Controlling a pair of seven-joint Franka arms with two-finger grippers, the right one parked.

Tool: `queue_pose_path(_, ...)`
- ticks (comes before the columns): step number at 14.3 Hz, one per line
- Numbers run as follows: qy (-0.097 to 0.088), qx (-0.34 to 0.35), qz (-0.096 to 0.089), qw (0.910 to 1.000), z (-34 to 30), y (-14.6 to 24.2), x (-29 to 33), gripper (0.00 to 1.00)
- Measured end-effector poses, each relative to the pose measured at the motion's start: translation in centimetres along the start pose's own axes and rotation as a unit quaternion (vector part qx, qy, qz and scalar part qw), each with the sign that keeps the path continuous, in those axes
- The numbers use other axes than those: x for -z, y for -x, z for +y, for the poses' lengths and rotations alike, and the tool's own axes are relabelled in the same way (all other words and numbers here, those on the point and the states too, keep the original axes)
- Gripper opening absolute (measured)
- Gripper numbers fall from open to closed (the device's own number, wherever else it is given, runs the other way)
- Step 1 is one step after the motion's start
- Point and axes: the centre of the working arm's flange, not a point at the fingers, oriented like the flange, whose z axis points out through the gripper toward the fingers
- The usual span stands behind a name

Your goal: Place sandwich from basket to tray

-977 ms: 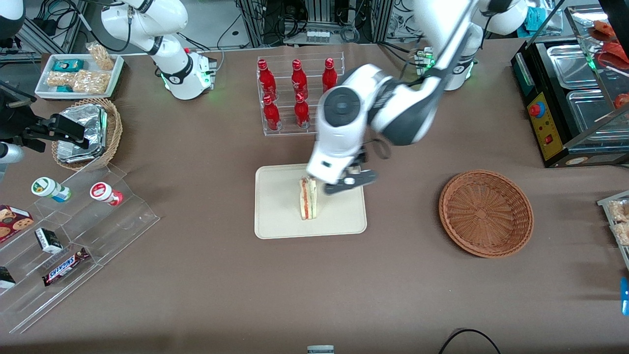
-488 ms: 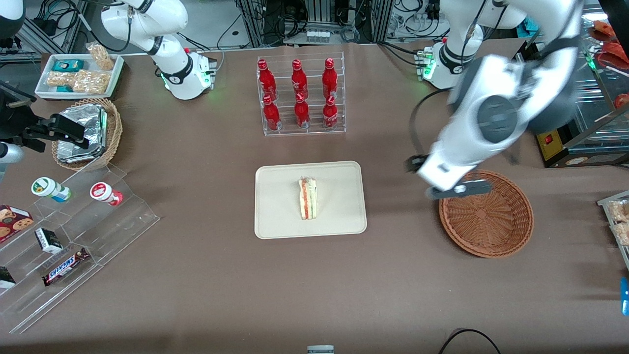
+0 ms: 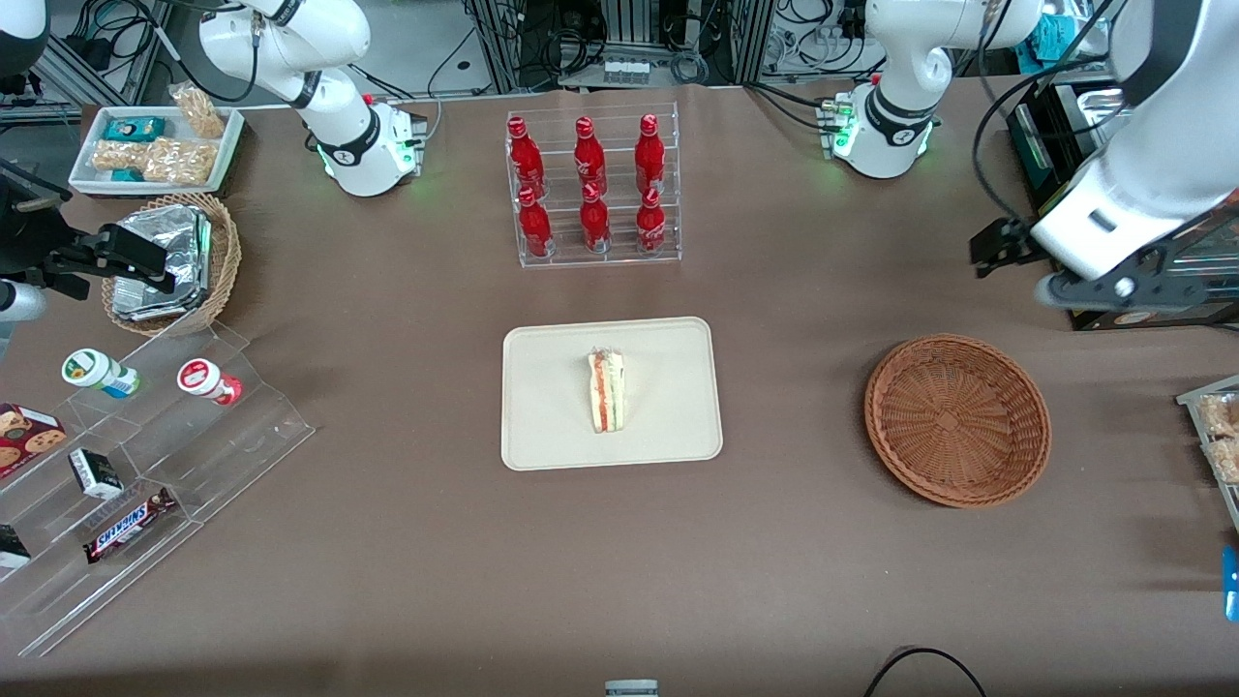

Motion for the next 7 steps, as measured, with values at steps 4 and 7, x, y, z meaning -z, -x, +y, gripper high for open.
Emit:
queue_pose_path(4,0.005,0.031,0.016,0.9994,-3.4,1.1,1.5,1.0)
queue_pose_path(7,0.039,0.031,0.019,0.9986,-2.9,1.0,1.5,1.0)
